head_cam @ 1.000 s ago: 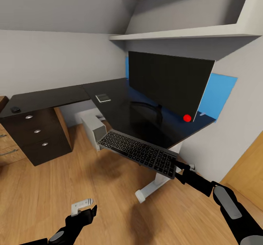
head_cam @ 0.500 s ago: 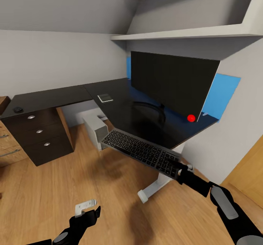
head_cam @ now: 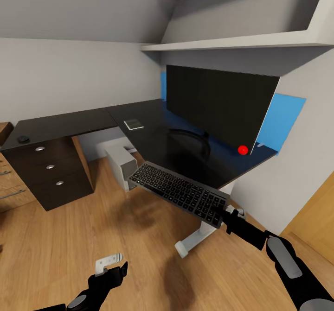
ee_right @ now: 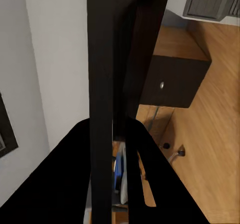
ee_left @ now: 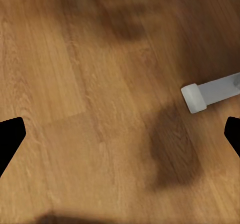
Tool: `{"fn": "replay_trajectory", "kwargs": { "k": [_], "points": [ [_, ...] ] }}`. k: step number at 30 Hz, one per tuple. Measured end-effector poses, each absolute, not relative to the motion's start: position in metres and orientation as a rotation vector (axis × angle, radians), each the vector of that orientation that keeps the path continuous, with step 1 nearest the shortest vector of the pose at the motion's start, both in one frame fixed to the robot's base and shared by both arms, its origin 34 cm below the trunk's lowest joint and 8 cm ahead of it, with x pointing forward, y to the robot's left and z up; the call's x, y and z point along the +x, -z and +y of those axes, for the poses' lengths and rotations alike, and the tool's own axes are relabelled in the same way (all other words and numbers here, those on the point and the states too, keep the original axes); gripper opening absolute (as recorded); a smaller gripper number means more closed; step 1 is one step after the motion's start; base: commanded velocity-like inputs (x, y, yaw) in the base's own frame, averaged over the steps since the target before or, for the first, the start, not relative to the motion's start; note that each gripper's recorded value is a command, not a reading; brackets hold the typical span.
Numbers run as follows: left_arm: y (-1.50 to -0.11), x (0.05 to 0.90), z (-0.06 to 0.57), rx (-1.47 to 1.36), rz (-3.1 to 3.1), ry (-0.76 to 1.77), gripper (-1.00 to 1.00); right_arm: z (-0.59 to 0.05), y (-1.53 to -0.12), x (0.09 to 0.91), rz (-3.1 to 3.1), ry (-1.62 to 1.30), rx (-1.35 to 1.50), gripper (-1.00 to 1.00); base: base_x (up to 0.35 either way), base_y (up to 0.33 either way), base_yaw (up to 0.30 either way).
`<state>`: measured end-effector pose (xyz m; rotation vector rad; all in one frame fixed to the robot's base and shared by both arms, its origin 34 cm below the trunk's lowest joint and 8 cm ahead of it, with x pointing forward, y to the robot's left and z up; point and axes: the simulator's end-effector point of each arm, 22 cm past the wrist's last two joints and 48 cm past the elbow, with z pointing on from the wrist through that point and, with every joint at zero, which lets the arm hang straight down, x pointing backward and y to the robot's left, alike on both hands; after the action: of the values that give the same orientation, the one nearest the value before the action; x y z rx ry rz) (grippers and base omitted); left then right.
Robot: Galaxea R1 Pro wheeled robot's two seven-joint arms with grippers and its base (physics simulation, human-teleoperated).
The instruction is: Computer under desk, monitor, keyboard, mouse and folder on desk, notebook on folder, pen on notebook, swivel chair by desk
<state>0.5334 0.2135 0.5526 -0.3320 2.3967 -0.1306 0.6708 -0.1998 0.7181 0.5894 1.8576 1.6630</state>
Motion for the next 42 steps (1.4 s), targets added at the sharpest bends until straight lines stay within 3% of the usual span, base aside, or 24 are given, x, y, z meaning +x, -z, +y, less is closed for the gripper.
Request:
{"fn": "replay_trajectory", "kwargs": {
  "k": [42],
  "points": [
    [-0.579, 0.540, 0.210, -0.346, 2.395, 0.080, 1.00, -0.174, -0.762, 0.671, 1.872, -1.688, 0.535, -1.00, 0.000, 0.000, 0.000]
  ]
}}
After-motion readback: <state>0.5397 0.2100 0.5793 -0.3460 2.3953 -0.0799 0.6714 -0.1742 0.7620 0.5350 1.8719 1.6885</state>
